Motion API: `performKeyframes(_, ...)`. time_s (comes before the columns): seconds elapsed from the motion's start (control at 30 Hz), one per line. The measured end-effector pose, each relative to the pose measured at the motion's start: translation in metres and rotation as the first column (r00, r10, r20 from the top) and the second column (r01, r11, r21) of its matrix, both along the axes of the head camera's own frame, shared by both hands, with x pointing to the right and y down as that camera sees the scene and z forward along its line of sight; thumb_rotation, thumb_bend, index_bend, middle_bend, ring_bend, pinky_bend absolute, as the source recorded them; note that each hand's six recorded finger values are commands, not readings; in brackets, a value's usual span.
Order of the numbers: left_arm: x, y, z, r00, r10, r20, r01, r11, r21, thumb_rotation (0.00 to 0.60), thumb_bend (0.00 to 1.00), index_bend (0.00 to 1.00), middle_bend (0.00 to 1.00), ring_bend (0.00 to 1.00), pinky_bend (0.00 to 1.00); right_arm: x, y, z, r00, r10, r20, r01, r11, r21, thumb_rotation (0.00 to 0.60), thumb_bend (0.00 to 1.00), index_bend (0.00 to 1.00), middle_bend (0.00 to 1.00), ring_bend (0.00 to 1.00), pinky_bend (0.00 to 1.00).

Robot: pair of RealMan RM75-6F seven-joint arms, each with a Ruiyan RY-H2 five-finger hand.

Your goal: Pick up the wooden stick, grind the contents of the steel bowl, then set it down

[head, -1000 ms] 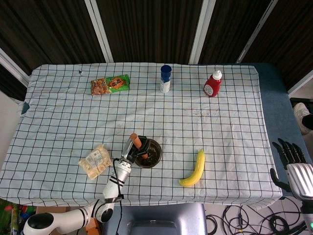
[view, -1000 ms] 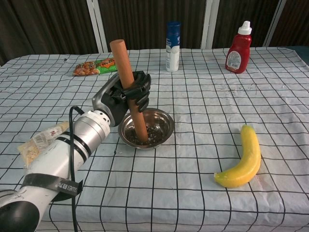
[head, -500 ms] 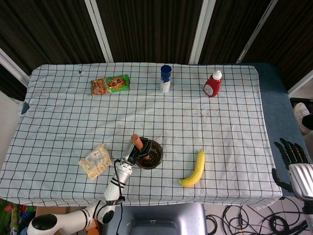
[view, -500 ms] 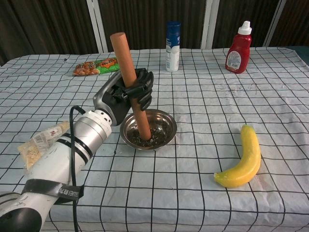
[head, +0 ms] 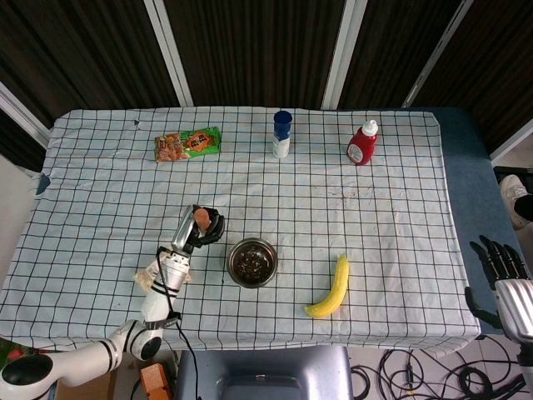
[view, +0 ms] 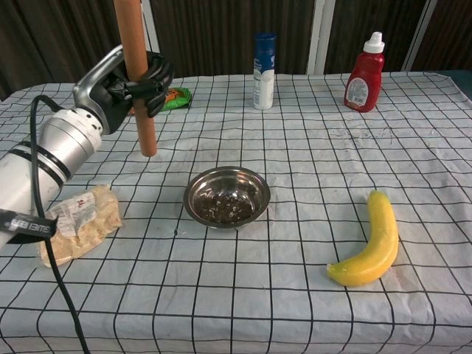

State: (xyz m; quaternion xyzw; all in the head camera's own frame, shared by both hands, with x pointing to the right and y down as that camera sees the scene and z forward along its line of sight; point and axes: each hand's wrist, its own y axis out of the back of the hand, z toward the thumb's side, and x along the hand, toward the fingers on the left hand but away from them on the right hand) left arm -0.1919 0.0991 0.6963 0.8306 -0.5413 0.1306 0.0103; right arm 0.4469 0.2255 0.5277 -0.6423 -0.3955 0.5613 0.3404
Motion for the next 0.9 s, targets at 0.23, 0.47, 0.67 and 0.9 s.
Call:
performKeyframes(0.23, -0.054, -0.008, 0.017, 0.913, 0.066, 0.402, -0.105, 0.992, 0.076, 0.6, 0.92, 0.92, 1.0, 0.81, 1.0, 0.001, -0.001, -0.001, 1.0, 0.003, 0.006, -0.003, 1.0, 0.0, 0.6, 0.45, 0.0, 0.0, 0.0, 0.0)
performKeyframes(0.47, -0.102, -0.004, 0.043, 0.655, 0.108, 0.747, -0.259, 0.962, 0.088, 0.6, 0.7, 0.85, 1.0, 0.77, 0.98, -0.005, 0.0, 0.004, 1.0, -0.019, 0.0, 0.019, 1.0, -0.017, 0.6, 0.45, 0.0, 0.0, 0.0, 0.0)
performKeyframes(0.67, -0.118, 0.012, 0.071, 0.489, 0.169, 0.856, -0.319, 0.948, -0.006, 0.6, 0.31, 0.77, 0.98, 0.72, 0.94, -0.002, 0.0, 0.002, 1.0, -0.008, 0.002, 0.008, 1.0, -0.01, 0.6, 0.45, 0.0, 0.0, 0.0, 0.0)
performKeyframes(0.9, -0.121, 0.013, 0.078, 0.482, 0.184, 0.857, -0.297, 0.954, -0.038, 0.6, 0.26, 0.68, 0.92, 0.65, 0.87, -0.001, 0.001, 0.0, 1.0, -0.008, 0.005, 0.008, 1.0, -0.006, 0.6, 0.45, 0.0, 0.0, 0.0, 0.0)
